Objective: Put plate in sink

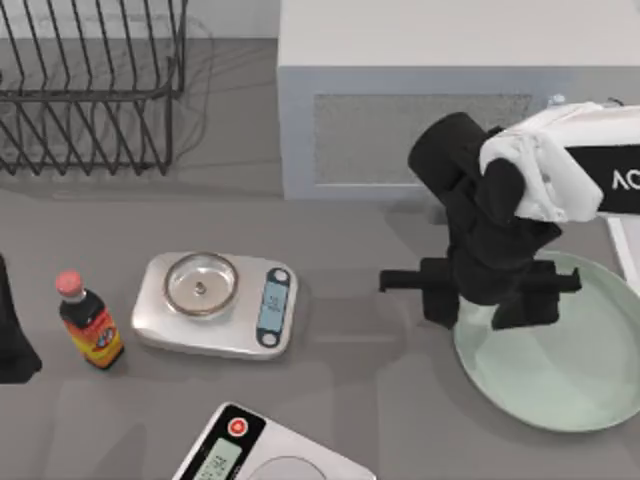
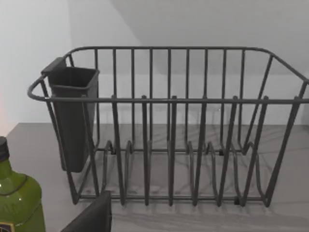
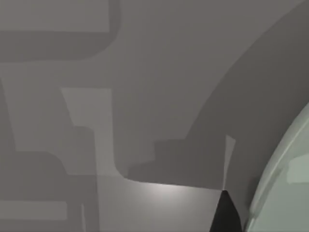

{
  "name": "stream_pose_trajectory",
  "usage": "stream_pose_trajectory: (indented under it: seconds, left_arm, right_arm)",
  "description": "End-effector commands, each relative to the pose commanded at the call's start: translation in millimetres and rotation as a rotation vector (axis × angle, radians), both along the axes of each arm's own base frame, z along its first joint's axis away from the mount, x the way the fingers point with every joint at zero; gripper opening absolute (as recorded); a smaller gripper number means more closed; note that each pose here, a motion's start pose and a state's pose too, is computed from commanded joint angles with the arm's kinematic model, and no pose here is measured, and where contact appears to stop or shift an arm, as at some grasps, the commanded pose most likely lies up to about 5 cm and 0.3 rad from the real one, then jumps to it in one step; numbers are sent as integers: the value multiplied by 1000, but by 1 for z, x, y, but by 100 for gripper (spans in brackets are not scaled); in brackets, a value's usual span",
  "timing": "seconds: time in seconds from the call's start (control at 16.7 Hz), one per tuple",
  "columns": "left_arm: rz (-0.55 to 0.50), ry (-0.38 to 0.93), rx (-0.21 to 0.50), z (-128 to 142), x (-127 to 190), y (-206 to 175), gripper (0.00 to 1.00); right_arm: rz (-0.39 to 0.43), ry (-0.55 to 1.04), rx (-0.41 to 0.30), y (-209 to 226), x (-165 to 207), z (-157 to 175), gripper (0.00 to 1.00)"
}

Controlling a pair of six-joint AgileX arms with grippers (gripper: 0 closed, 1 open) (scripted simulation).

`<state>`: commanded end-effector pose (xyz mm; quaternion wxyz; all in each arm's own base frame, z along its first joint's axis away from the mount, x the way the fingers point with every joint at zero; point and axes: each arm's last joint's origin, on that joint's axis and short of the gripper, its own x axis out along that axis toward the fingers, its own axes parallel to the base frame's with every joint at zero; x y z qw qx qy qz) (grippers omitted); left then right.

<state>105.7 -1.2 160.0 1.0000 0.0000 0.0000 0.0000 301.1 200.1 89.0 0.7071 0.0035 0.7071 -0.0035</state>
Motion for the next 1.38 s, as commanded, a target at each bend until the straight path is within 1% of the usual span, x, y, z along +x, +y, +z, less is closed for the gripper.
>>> stream_pose_trajectory:
  seconds: [0.24, 0.3, 0.48, 0.66, 0.78, 0.96, 1.14, 1.26, 1.38]
  left_arm:
    - [0, 0, 0, 0, 0, 0, 100]
    - [0, 0, 0, 0, 0, 0, 100]
    - [0, 0, 0, 0, 0, 0, 100]
    - [0, 0, 0, 0, 0, 0, 100]
    - [0, 0, 0, 0, 0, 0, 100]
    - [0, 0, 0, 0, 0, 0, 100]
    - [0, 0, 0, 0, 0, 0, 100]
    - [0, 0, 0, 0, 0, 0, 100]
    - [0, 0, 0, 0, 0, 0, 100]
  right_arm:
    - [0, 0, 0, 0, 0, 0, 0]
    - [-8, -95, 40, -4, 5, 34, 0]
    - [3, -93, 37, 6, 3, 40, 0]
    - [28, -85, 30, 34, 1, 65, 0]
    - [42, -83, 27, 52, 0, 96, 0]
    - [50, -84, 29, 63, 2, 163, 0]
    - [37, -85, 31, 46, 2, 225, 0]
    - [20, -87, 33, 27, 3, 254, 0]
    - [4, -92, 38, 8, 4, 274, 0]
